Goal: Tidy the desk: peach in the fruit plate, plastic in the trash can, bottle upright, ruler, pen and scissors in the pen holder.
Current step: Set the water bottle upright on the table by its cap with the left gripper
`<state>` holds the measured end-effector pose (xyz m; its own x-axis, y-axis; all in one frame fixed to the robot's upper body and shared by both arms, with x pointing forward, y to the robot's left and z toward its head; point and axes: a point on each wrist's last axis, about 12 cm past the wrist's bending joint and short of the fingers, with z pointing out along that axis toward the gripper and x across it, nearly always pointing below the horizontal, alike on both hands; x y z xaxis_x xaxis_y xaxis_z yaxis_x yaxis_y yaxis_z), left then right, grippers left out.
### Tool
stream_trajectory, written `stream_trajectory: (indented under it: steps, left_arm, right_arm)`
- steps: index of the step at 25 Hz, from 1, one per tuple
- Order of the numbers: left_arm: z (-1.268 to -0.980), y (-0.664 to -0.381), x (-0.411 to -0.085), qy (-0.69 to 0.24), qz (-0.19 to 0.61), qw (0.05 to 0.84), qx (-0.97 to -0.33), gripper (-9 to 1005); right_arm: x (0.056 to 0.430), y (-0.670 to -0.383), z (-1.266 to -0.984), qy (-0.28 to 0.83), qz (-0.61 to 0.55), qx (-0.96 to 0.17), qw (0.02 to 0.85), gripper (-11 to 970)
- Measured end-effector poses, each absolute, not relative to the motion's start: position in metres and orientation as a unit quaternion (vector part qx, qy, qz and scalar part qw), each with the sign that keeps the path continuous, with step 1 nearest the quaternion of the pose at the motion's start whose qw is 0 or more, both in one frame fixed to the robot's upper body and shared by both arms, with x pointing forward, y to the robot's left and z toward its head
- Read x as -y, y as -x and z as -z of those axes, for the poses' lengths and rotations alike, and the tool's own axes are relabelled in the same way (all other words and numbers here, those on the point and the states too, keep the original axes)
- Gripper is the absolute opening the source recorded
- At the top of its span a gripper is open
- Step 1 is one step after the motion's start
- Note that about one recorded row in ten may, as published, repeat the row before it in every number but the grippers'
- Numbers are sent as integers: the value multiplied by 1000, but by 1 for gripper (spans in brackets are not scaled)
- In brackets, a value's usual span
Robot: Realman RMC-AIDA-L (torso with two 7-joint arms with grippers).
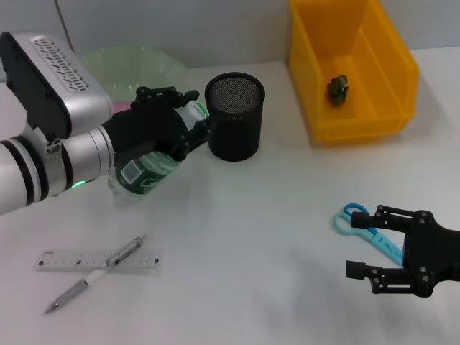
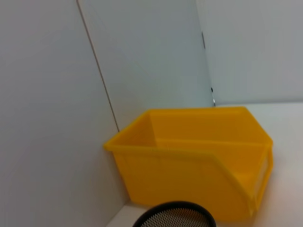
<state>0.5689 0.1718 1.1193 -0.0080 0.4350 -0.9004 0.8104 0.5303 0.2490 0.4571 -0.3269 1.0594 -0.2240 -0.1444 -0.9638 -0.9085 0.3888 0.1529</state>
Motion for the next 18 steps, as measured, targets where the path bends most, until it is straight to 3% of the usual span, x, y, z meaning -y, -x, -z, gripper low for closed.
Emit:
stream_trajectory:
  steps: [8,10,18]
  left_arm:
    - [-1120,-569,-173,-445,178,544,-689,433]
    - [-1125,-570,-183,-398,200,561,-698,433]
    - [-1125,-572,-195,-350,220,573,-708,433]
  right_arm:
    - [325,-460,-1060,392,-393,-674,487,809]
    - [325,-460,-1061,392,-394,-674,487,809]
    - [324,-461,-1061,394,-395,-672,488,809]
